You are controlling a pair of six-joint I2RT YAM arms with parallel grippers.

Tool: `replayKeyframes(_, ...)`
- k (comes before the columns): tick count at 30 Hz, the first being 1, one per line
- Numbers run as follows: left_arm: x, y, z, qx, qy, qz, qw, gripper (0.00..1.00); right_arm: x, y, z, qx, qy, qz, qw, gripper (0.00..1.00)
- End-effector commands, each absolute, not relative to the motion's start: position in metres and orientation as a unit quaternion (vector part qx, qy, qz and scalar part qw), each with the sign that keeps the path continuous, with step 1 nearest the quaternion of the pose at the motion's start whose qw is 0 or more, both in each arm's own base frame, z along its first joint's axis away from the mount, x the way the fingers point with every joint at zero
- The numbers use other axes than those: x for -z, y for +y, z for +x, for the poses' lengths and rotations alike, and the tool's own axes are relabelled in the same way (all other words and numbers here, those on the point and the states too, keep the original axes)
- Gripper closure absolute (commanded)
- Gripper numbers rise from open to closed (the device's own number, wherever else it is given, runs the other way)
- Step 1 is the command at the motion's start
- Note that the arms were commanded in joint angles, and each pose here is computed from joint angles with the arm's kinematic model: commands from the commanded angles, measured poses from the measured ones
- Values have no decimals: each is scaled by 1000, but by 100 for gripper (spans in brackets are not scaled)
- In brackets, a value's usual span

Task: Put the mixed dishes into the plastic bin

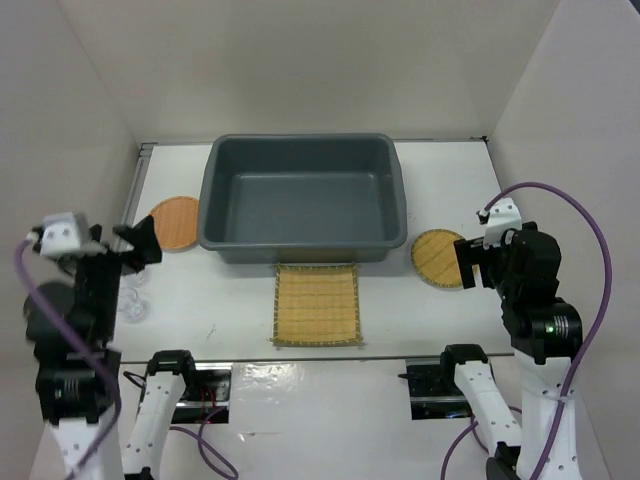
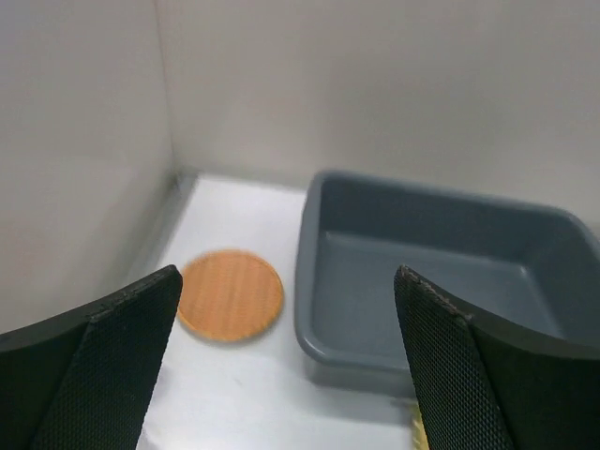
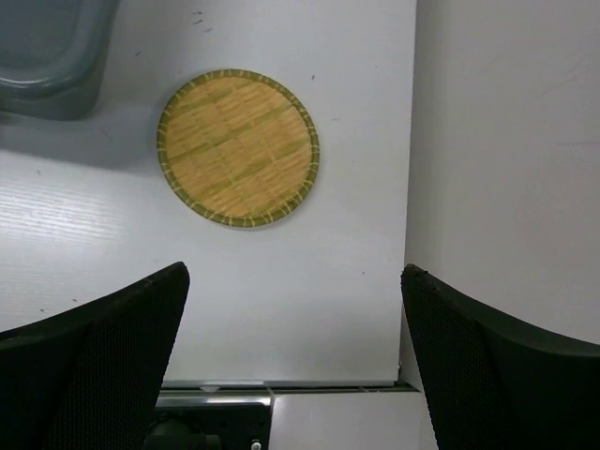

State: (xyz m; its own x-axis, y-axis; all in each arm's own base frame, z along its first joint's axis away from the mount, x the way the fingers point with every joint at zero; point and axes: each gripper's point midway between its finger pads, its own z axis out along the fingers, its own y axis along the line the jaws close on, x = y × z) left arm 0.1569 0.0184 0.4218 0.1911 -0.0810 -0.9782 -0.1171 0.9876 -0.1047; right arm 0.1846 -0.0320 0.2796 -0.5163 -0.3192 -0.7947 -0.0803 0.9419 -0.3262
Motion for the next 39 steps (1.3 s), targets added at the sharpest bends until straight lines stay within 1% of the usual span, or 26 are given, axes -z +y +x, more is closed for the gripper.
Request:
replayKeyframes(1,-349,22,193,24,756,-170,631,0,-274,-40,183,146,866,-111,464,2)
replayKeyframes(3,-333,7,206,62,782,-154,600,0,-270,-41,187,153,870,-129,450,2)
replayKeyframes(7,-277,-38,220,192,831,-177,492,0,-277,-41,193,156,867,-151,448,2)
replayKeyframes(8,-269,-68,217,276,834,-162,449,0,-279,-40,195,157,864,-159,452,2)
replayKeyframes(9,-236,-80,220,309,847,-174,397,0,-283,-35,197,153,856,-187,456,2)
replayKeyframes(11,-210,-102,212,362,854,-177,330,0,-284,-28,200,143,849,-218,459,2)
replayKeyframes(12,-191,-105,206,361,862,-182,305,0,-282,-20,203,124,847,-240,458,2)
replayKeyframes(13,-184,-106,204,358,866,-182,298,0,-283,-17,204,124,839,-266,459,2)
replayKeyframes(18,-178,-117,193,367,873,-157,281,0,-286,18,218,57,808,-344,474,2)
replayKeyframes(20,-160,-125,187,373,884,-154,237,0,-283,37,220,12,794,-377,477,2)
replayKeyframes(21,-150,-130,177,370,893,-154,205,0,-276,46,221,-13,795,-390,464,2)
replayKeyframes(24,-132,-140,163,364,906,-134,167,0,-260,79,220,-97,789,-423,436,2)
replayKeyframes(25,-124,-142,158,360,909,-144,152,0,-255,87,217,-120,789,-428,424,2)
replayKeyframes(28,-131,-158,154,406,888,-132,173,0,-243,125,208,-215,781,-442,386,2)
replayKeyframes(29,-117,-160,148,409,887,-143,161,0,-242,138,207,-245,773,-443,382,2)
replayKeyframes(30,-118,-164,151,424,878,-140,172,0,-243,145,206,-264,775,-433,376,2)
replayKeyframes(32,-115,-170,150,441,868,-146,177,0,-245,149,217,-270,776,-413,393,2)
replayKeyframes(33,-103,-172,144,448,866,-153,158,0,-247,151,218,-275,780,-400,394,2)
replayKeyframes(34,-102,-176,143,454,865,-149,156,0,-242,150,218,-275,788,-392,387,2)
replayKeyframes(36,-105,-178,150,457,858,-156,173,0,-235,153,215,-291,789,-393,373,6)
replayKeyframes(39,-99,-181,157,451,857,-162,190,0,-233,158,215,-292,789,-395,368,6)
